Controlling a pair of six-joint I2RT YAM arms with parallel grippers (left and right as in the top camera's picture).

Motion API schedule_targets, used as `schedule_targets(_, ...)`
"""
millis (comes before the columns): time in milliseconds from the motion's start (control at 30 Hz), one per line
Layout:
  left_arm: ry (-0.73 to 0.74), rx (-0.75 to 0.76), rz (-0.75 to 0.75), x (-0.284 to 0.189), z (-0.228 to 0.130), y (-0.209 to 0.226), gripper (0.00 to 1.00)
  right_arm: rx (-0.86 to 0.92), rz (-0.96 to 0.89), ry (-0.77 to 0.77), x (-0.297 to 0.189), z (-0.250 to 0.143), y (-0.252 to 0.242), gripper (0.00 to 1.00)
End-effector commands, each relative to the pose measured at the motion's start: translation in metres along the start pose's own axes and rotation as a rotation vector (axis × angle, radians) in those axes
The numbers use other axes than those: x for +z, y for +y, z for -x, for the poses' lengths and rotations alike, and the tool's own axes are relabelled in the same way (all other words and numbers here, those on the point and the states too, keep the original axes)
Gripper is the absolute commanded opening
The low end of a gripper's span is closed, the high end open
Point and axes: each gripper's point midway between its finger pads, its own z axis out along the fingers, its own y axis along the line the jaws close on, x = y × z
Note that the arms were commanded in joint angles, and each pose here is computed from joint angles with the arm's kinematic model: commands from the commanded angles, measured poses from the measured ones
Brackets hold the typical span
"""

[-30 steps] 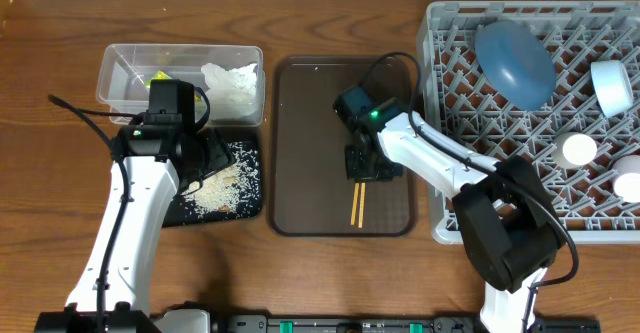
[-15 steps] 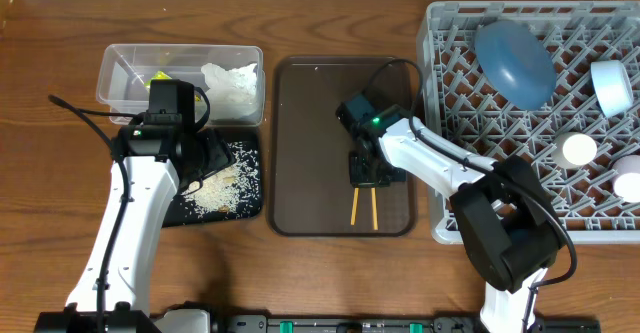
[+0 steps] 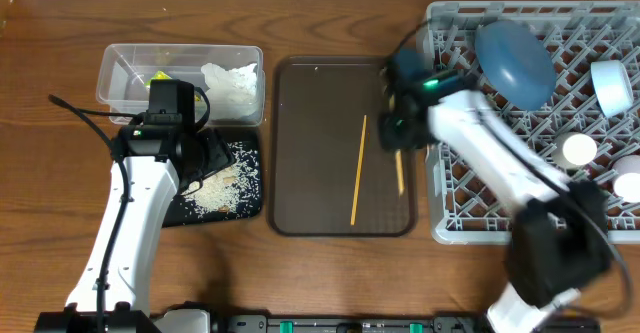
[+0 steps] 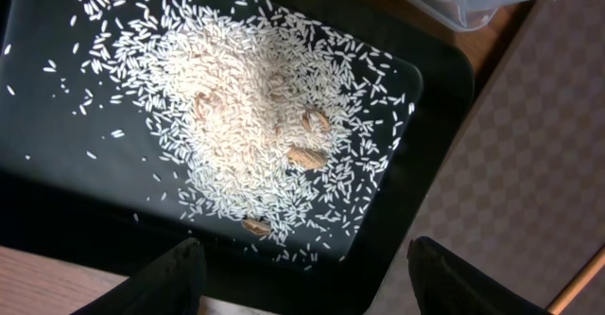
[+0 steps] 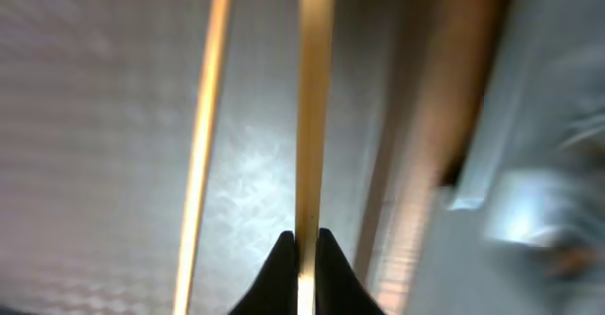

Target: Sort waste into correct bins and load items into the dishwasher rack

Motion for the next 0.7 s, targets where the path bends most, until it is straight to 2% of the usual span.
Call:
schedule_targets(0,-0.003,-0.004,0.010,0.000,0.002,0.002,0.71,-0.015,0.030,-0.156,-0.057,0.025,-0.019,0.13)
schedule_targets(100,-0.004,-0.004,0.009,0.000,0.003,0.002,0.71,-0.003,0.008,-0.164,-0.072,0.022,-0.043,0.13)
schedule_targets(233,-0.004,-0.004,0.009,0.000,0.003,0.002,0.71,0.007,-0.028,-0.085,-0.068,0.007,-0.071,0.11)
schedule_targets(367,-0.004,-0.004,0.009,0.000,0.003,0.002,0.71,0.032,-0.053,0.001,-0.052,-0.007,-0.090,0.04)
schedule_targets(667,-0.004,-0.004,0.009,0.000,0.003,0.002,0.71,0.016,-0.025,-0.007,-0.047,-0.003,-0.081,0.06)
